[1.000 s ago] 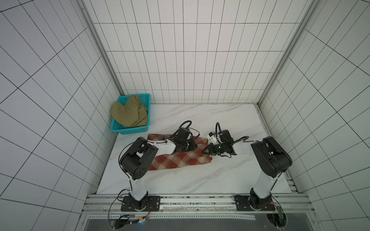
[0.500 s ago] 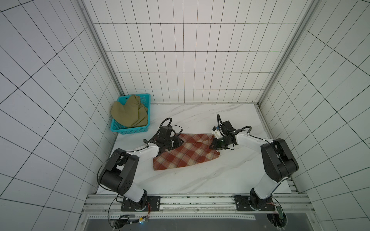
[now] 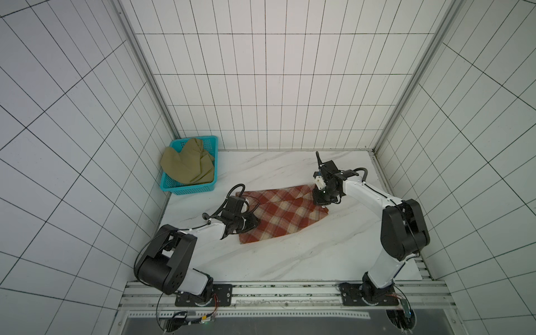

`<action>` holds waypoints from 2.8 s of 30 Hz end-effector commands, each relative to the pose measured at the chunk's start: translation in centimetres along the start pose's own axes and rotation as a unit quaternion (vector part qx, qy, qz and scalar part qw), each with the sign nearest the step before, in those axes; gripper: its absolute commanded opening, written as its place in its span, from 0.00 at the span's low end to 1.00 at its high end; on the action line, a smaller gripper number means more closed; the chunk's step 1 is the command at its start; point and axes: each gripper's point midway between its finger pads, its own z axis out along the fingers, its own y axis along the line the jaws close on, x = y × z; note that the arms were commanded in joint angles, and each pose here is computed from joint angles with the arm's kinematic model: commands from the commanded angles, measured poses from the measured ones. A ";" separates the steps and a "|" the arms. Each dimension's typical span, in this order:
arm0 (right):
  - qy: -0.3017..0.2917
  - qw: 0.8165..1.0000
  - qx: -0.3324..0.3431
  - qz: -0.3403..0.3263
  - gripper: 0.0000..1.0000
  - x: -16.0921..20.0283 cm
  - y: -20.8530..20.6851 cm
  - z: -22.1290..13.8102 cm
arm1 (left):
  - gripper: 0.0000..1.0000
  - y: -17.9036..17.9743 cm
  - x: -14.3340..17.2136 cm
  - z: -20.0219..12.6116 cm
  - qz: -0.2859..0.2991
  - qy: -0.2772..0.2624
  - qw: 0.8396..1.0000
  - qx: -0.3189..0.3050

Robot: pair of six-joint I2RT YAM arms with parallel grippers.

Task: Fold and stack skirts
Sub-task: Fold the skirt at the center of the table.

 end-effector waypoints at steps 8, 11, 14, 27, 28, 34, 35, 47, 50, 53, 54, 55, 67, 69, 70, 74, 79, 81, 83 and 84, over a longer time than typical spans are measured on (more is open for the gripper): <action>-0.015 0.996 0.083 -0.022 0.00 -5.3 -1.8 -3.6 | 0.21 -2.8 3.4 3.5 0.004 0.028 0.999 0.043; -0.018 0.997 0.075 -0.032 0.00 -5.9 -0.7 -4.2 | 0.21 -2.8 3.9 4.5 -0.002 0.031 0.999 0.045; -0.021 0.997 0.057 -0.048 0.00 -6.1 1.3 -4.6 | 0.21 -2.9 4.1 5.3 -0.010 0.030 0.998 0.049; 0.016 0.993 -0.032 -0.108 0.00 -4.0 10.8 -1.6 | 0.20 -2.9 5.1 7.0 -0.021 0.030 0.997 0.062; 0.019 0.993 -0.035 -0.109 0.00 -3.8 11.2 -1.3 | 0.20 -3.0 5.1 7.0 -0.020 0.029 0.997 0.064; 0.036 0.991 -0.066 -0.107 0.00 -2.4 12.8 1.0 | 0.20 -4.1 4.6 6.8 -0.019 0.024 0.996 0.081; 0.038 0.991 -0.069 -0.105 0.00 -2.2 12.8 1.4 | 0.20 -4.4 4.5 6.7 -0.017 0.022 0.996 0.085; 0.060 0.990 -0.088 -0.087 0.00 0.9 11.7 5.4 | 0.20 -8.2 0.7 0.4 0.041 -0.031 0.996 0.075; 0.063 0.990 -0.089 -0.087 0.00 1.2 11.5 5.9 | 0.20 -6.3 0.5 0.5 0.040 -0.027 0.997 0.054; 0.062 0.990 -0.090 -0.088 0.00 1.3 11.5 5.8 | 0.20 -4.6 0.6 1.2 0.039 -0.018 0.998 0.038; 0.061 0.990 -0.090 -0.089 0.00 1.2 11.5 5.7 | 0.20 -3.9 0.6 1.6 0.041 -0.016 0.999 0.029; 0.059 0.990 -0.091 -0.091 0.00 1.2 11.5 5.6 | 0.20 -3.4 0.7 1.8 0.040 -0.013 0.999 0.023; 0.036 0.988 -0.117 -0.099 0.00 0.5 12.9 3.2 | 0.19 -0.6 2.1 4.0 0.030 0.016 0.999 0.003; 0.029 0.987 -0.123 -0.104 0.00 0.2 13.5 2.0 | 0.19 -0.2 2.3 4.1 0.027 0.017 0.999 -0.001; 0.027 0.986 -0.125 -0.107 0.00 0.0 13.9 1.5 | 0.19 -0.1 2.4 4.2 0.027 0.019 0.999 -0.002; 0.019 0.983 -0.132 -0.123 0.00 -0.3 15.5 -0.3 | 0.19 0.4 2.8 4.3 0.024 0.021 0.999 -0.006; 0.024 0.980 -0.145 -0.131 0.00 0.1 16.9 -0.5 | 0.18 0.7 3.0 4.4 0.021 0.023 0.999 -0.008; 0.030 0.979 -0.150 -0.134 0.00 0.4 17.5 -0.1 | 0.18 0.7 3.1 4.4 0.022 0.023 0.999 -0.007; 0.035 0.979 -0.151 -0.135 0.00 0.6 18.0 0.4 | 0.18 0.6 2.9 4.3 0.022 0.020 1.000 -0.007; 0.037 0.978 -0.153 -0.136 0.00 0.7 18.2 0.5 | 0.18 0.6 2.9 4.3 0.023 0.020 1.000 -0.007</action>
